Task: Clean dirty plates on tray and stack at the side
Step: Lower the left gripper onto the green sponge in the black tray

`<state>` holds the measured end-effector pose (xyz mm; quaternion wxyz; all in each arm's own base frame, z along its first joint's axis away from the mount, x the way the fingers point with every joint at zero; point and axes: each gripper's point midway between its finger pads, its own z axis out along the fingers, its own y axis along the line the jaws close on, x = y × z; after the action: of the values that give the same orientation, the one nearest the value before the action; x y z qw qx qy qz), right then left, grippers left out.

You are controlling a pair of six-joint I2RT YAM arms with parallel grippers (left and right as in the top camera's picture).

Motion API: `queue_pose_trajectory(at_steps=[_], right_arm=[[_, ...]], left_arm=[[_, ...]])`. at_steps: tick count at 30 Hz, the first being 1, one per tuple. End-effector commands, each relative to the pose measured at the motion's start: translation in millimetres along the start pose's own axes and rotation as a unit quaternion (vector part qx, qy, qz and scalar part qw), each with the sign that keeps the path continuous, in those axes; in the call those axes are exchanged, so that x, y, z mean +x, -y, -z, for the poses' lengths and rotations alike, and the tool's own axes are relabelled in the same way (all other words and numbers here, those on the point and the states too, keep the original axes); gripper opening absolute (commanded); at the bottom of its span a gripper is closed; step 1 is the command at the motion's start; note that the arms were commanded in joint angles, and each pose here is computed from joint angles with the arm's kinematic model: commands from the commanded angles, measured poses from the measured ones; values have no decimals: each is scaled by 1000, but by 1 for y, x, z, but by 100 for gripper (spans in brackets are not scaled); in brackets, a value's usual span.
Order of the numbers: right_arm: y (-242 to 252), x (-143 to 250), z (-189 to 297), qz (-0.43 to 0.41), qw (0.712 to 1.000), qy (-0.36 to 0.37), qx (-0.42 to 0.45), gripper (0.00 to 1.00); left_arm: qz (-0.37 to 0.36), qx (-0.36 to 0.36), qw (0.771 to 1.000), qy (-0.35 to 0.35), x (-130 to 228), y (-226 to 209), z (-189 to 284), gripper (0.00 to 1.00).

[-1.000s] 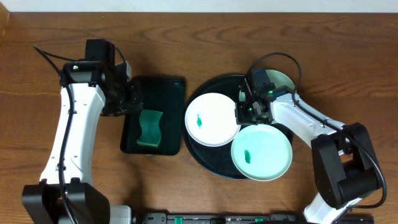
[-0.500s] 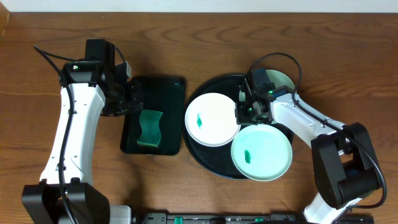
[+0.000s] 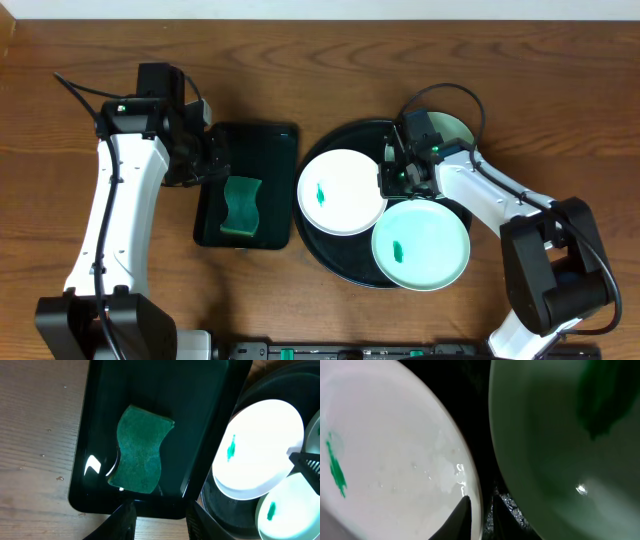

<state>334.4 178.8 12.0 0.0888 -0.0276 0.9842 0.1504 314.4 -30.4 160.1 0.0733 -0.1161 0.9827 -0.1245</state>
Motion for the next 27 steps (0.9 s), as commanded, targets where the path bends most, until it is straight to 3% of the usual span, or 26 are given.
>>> queue_pose_trajectory(at_steps=[1,9,13,18,27], right_arm=[[3,8,-6,-1,1000,-8,7,12],[3,7,-6,-1,1000,-6,6,2],[3,7,-6,-1,1000,-6,6,1],[2,7,-6,0,1000,-4,5,1],[2,5,-6,0,1000,-1,4,2]], left_arm=[[1,6,1000,-3,2,3,0,35],[1,5,1000,-3,2,3,0,35],[1,-2,1000,-2,2,0,0,34],[2,-36,999,1,2,-13,-3,24],[22,-39,999,-10,12,-23,-38,23]])
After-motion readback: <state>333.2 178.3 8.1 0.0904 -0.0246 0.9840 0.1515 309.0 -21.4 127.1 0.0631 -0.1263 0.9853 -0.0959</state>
